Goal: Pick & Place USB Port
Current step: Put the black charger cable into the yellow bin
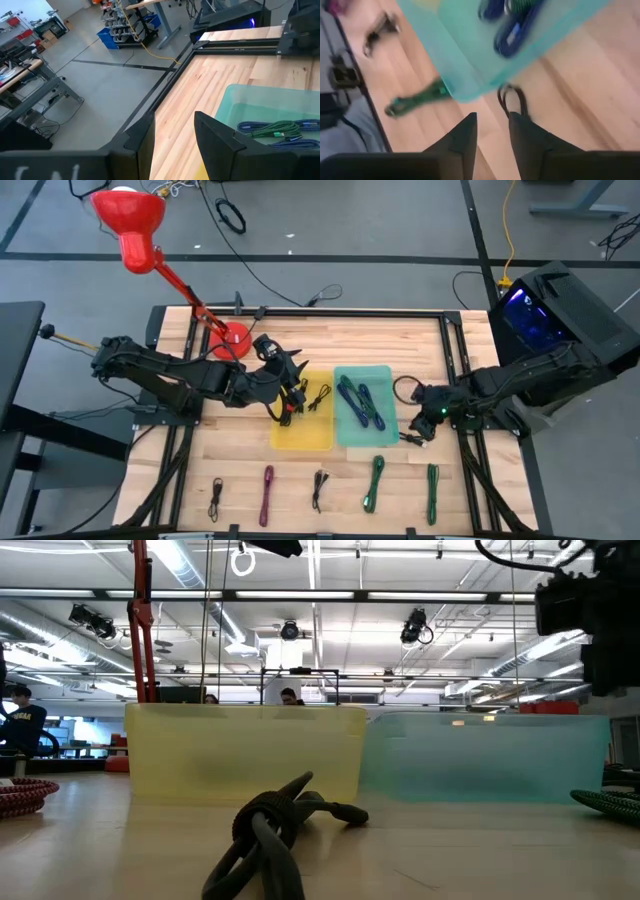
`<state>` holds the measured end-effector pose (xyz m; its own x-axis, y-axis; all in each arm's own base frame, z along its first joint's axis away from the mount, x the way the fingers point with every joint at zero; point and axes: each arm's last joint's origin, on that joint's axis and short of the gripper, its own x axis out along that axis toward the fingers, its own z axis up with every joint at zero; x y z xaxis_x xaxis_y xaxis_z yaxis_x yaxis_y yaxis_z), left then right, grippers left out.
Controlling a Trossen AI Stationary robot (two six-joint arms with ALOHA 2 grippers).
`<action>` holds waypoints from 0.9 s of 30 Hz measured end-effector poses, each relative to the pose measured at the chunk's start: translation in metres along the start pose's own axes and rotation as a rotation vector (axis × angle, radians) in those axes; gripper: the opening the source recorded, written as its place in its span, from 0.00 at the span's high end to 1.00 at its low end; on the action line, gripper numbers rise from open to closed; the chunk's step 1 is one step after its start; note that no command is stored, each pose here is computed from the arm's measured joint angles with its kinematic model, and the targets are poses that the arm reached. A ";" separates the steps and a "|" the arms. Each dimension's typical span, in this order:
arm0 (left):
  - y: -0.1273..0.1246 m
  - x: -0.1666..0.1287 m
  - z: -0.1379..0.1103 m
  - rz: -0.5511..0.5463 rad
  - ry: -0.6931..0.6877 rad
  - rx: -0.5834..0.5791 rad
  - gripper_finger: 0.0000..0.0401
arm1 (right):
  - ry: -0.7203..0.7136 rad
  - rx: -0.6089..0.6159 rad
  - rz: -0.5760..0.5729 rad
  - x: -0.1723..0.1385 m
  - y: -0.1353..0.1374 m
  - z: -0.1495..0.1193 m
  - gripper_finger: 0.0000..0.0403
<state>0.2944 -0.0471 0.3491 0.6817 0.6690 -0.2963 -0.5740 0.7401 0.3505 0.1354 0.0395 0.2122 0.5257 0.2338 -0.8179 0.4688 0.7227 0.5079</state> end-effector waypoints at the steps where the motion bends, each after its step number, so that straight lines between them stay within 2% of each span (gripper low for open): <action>1: 0.000 0.000 0.000 0.000 0.001 0.001 0.64 | 0.019 0.001 -0.011 0.001 0.000 -0.002 0.71; 8: 0.000 0.000 -0.001 0.001 0.008 0.004 0.64 | 0.033 -0.010 -0.116 0.009 0.003 -0.013 0.72; 27: 0.000 0.000 -0.002 -0.018 0.013 -0.011 0.64 | 0.118 -0.099 -0.283 0.039 0.011 -0.031 0.72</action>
<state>0.2938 -0.0473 0.3475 0.6858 0.6566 -0.3139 -0.5667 0.7525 0.3356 0.1387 0.0766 0.1778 0.2963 0.0842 -0.9514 0.5100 0.8283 0.2321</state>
